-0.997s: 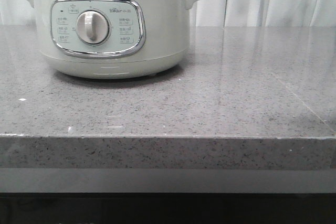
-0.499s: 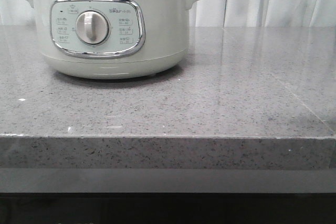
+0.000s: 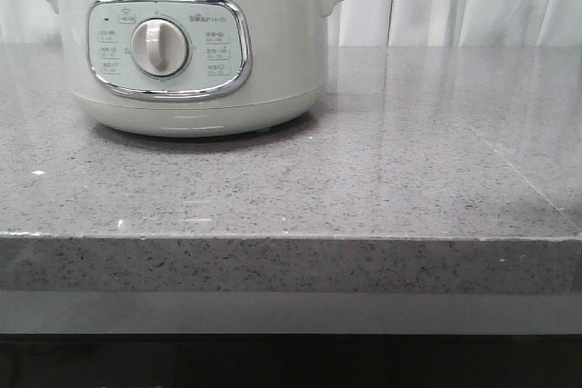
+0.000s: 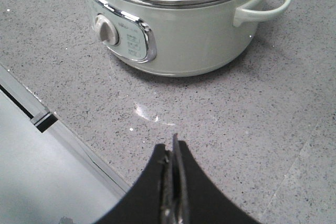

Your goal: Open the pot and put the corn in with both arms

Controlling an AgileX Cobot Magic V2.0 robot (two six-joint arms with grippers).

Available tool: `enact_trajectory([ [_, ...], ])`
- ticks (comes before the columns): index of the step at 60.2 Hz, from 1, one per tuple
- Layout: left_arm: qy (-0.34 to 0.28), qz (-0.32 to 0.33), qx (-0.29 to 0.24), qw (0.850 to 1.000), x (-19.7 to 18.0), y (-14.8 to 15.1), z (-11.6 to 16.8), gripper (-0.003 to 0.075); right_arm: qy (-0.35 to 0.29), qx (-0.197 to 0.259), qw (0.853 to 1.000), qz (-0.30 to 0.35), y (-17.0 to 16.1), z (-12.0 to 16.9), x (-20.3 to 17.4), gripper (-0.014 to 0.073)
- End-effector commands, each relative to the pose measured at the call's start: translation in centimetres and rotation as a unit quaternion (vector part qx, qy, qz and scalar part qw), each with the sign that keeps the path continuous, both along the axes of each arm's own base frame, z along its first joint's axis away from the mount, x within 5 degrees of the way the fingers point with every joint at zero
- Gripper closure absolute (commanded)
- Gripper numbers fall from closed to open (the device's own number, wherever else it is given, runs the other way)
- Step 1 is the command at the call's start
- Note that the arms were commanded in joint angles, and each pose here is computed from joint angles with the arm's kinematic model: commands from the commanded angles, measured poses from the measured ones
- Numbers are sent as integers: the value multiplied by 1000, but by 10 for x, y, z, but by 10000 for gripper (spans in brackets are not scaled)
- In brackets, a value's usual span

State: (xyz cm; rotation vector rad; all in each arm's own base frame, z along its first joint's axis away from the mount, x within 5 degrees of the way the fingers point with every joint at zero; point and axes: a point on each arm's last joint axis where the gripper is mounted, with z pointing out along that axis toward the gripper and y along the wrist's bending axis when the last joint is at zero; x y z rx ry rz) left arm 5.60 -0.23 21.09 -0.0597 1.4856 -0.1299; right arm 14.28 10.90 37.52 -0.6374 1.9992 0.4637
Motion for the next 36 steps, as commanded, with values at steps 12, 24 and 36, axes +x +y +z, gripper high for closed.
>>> enact_trajectory([
  [12,-44,6,-8,999,-2,1,4,741,-41,25,999,-6,-2,15,1,662],
  [24,-44,6,-8,999,-2,1,4,741,-75,15,997,-18,-7,16,4,662],
  [36,-44,6,-8,999,-2,1,4,741,-155,54,979,-120,-51,-2,-10,662],
])
